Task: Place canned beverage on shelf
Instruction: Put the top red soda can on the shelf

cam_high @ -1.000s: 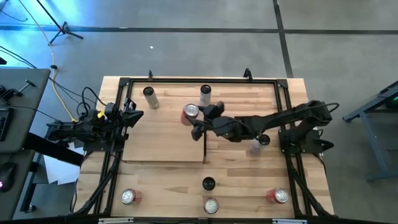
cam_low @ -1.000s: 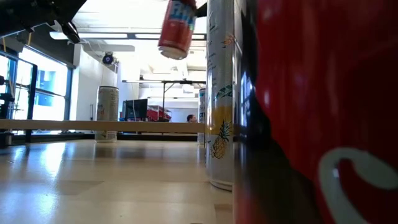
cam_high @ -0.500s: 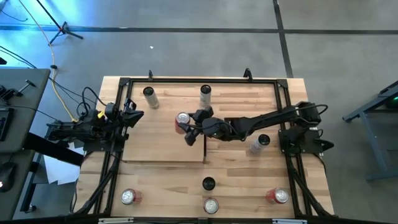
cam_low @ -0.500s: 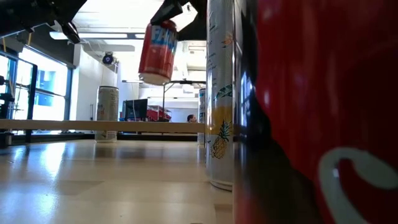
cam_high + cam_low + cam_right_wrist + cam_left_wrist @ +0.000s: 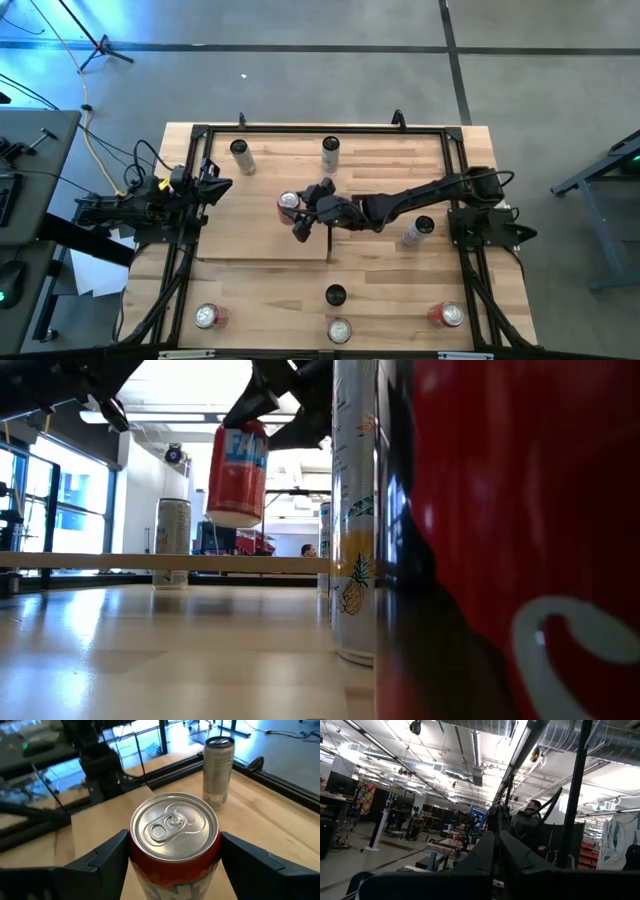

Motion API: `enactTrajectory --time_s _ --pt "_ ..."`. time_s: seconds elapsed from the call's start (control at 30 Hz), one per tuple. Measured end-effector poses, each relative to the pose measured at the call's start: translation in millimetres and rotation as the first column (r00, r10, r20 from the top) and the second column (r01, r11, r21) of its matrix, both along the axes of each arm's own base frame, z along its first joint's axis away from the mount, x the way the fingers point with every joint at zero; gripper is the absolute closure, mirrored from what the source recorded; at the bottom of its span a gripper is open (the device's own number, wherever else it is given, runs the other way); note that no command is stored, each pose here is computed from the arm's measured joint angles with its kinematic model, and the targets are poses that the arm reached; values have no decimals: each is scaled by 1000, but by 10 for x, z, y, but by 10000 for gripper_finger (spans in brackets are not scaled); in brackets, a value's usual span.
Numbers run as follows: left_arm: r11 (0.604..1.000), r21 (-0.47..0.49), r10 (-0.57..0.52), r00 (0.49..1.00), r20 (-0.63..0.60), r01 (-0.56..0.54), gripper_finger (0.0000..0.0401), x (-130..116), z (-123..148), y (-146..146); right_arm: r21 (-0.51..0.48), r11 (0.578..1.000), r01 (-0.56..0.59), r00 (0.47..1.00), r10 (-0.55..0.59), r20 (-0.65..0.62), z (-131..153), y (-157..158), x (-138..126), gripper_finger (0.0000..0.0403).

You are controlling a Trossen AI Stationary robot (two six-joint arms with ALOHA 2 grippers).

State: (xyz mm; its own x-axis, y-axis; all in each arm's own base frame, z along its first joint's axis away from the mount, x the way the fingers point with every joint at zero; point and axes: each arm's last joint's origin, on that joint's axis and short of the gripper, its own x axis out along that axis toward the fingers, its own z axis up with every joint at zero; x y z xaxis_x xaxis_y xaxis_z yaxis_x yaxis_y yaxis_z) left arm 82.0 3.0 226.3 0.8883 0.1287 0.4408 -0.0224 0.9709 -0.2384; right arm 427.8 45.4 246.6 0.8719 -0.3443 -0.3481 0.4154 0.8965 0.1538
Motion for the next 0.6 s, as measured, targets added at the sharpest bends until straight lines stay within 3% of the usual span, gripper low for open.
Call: enactTrajectory --time_s 0.6 --pt "1000 0 0 1000 -7 0 394 3 -5 0 -32 998 -49 998 48 -28 -140 18 68 135"
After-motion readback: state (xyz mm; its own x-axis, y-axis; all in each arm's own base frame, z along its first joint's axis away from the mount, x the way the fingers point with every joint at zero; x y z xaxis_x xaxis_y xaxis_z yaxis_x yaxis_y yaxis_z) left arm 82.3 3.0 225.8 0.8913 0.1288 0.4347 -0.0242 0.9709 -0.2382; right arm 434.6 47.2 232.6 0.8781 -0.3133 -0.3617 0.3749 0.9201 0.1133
